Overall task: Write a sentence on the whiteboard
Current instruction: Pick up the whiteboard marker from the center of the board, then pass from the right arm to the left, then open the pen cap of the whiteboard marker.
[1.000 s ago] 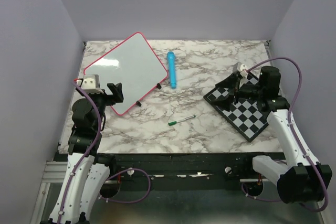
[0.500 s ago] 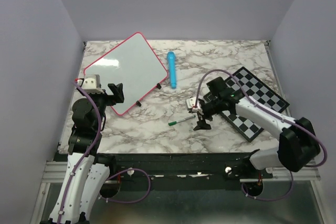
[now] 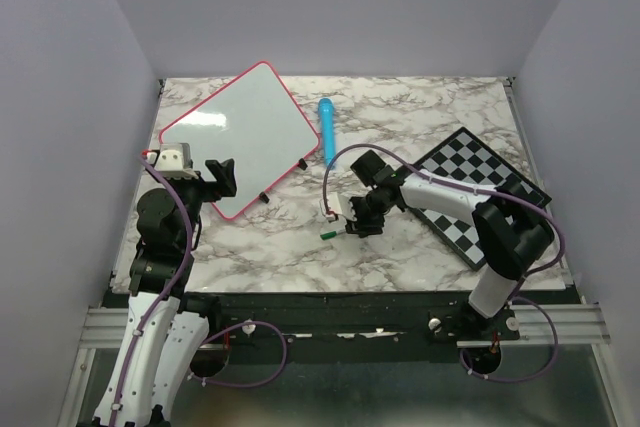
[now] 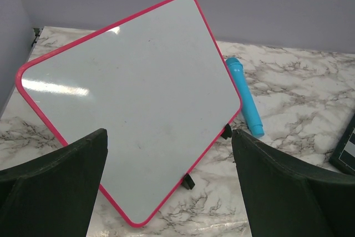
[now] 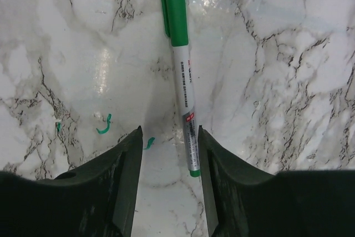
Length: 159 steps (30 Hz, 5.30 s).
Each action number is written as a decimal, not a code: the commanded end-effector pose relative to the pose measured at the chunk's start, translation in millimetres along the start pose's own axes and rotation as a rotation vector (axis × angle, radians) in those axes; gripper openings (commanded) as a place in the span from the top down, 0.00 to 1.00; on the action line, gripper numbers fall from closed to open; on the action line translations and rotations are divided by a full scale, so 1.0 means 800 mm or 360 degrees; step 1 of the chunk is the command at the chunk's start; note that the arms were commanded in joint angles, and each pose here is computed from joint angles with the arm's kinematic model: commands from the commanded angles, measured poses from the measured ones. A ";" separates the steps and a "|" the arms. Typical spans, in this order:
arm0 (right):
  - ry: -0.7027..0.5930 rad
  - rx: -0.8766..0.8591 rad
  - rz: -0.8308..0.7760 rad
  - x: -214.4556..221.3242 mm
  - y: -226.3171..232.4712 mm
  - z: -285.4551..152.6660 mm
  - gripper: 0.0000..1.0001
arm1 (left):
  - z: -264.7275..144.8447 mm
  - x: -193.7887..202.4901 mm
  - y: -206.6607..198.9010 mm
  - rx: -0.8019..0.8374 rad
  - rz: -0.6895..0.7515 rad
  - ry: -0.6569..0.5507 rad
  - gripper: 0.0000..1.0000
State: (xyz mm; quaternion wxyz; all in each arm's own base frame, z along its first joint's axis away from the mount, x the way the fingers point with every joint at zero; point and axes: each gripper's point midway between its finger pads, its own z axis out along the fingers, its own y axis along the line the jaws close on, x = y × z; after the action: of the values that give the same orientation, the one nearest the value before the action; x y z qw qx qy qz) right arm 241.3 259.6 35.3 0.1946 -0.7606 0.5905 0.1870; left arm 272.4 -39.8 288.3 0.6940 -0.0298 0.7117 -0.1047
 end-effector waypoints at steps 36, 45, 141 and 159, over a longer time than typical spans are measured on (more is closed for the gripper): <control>0.0030 0.0228 -0.0079 0.010 0.009 -0.034 0.99 | -0.040 0.148 -0.129 0.0614 -0.0976 0.0801 0.01; -0.0051 0.0308 -0.0151 -0.003 0.006 -0.049 0.99 | -0.050 0.204 -0.175 0.0770 -0.0958 0.1025 0.06; -0.1164 -0.0103 0.0360 -0.124 0.064 -0.213 0.01 | -0.113 0.131 -0.292 0.1894 0.0176 0.0358 1.00; -0.1384 -0.0553 0.0569 -0.161 0.081 -0.200 0.34 | -0.110 0.116 -0.307 0.1946 0.0010 0.0186 1.00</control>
State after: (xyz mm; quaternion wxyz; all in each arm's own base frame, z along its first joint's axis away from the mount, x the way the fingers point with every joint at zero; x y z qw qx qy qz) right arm 160.4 263.2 220.9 0.2700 -0.5360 0.5522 0.5787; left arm 160.9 -284.3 235.1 0.5323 0.3844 0.5860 -0.4748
